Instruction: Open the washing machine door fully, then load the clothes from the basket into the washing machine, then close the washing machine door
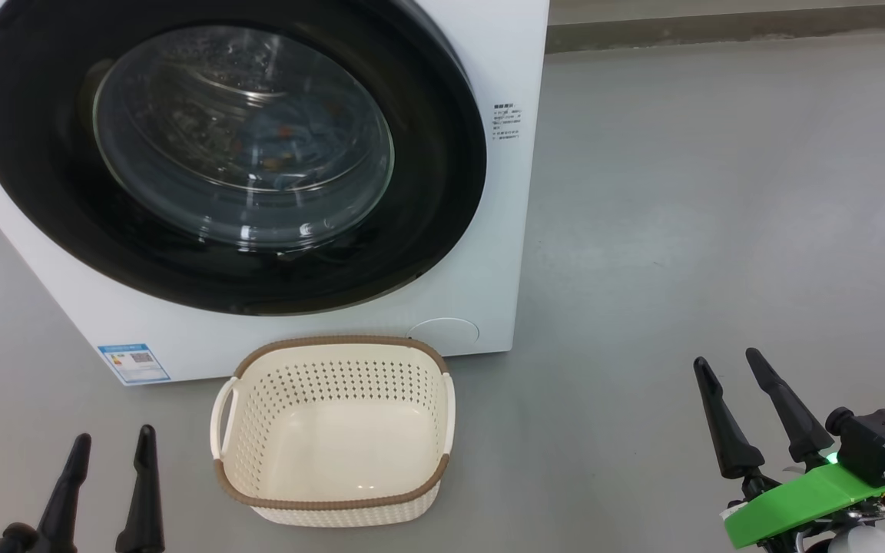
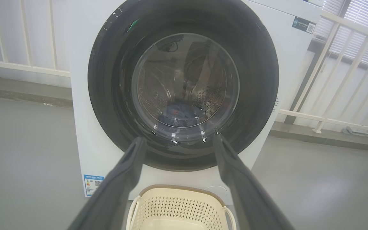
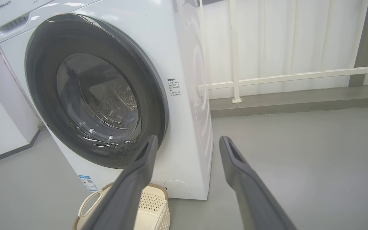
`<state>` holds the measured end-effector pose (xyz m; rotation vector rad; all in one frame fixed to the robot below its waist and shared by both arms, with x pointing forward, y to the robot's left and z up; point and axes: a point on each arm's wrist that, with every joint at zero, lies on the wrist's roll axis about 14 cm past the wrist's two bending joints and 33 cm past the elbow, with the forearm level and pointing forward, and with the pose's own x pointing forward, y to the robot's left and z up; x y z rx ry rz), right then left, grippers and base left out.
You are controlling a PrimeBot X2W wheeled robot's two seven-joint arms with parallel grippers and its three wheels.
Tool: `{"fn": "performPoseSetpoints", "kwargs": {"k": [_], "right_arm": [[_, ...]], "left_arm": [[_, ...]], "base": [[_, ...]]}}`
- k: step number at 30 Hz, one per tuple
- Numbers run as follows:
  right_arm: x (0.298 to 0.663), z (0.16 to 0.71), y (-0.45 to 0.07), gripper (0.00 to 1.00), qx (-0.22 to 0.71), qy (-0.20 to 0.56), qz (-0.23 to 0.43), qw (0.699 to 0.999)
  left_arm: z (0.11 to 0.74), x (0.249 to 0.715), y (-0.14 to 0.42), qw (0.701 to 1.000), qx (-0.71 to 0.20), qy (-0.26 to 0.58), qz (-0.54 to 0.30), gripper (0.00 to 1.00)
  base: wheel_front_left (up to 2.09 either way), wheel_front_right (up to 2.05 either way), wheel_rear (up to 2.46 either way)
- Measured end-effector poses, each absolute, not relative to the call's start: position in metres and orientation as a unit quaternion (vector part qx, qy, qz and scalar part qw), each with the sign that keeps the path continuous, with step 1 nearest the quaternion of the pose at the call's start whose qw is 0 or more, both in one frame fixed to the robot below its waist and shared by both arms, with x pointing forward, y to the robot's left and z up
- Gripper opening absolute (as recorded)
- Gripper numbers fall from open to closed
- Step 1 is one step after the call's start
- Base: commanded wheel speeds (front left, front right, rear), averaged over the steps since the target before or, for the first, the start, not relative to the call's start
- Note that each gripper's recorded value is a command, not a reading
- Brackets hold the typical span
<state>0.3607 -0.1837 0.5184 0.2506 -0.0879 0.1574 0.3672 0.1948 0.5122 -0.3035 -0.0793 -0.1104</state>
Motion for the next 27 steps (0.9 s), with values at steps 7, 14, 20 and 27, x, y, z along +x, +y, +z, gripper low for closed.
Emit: {"fn": "performPoseSetpoints", "kwargs": {"k": [7, 14, 20, 27], "right_arm": [[0.3613, 0.5173, -0.1831, 1.00, 0.125, -0.042, 0.079, 0.988], [0.3611, 0.5170, -0.1832, 1.00, 0.125, -0.042, 0.078, 0.988], [0.3607, 0.5172, -0.1834, 1.00, 0.126, -0.042, 0.078, 0.988], [0.3609, 0.5169, -0.1834, 1.00, 0.126, -0.042, 0.078, 0.988]], "left_arm": [[0.5111, 0.3673, 0.1952, 0.986, -0.151, -0.038, -0.054, 1.00], [0.5116, 0.3673, 0.1949, 0.986, -0.152, -0.039, -0.054, 1.00], [0.5120, 0.3674, 0.1942, 0.986, -0.154, -0.040, -0.054, 1.00], [0.5127, 0.3675, 0.1938, 0.984, -0.166, -0.041, -0.052, 1.00]], "base": [[0.00, 0.00, 0.00], [0.00, 0.00, 0.00], [0.00, 0.00, 0.00], [0.00, 0.00, 0.00]]}}
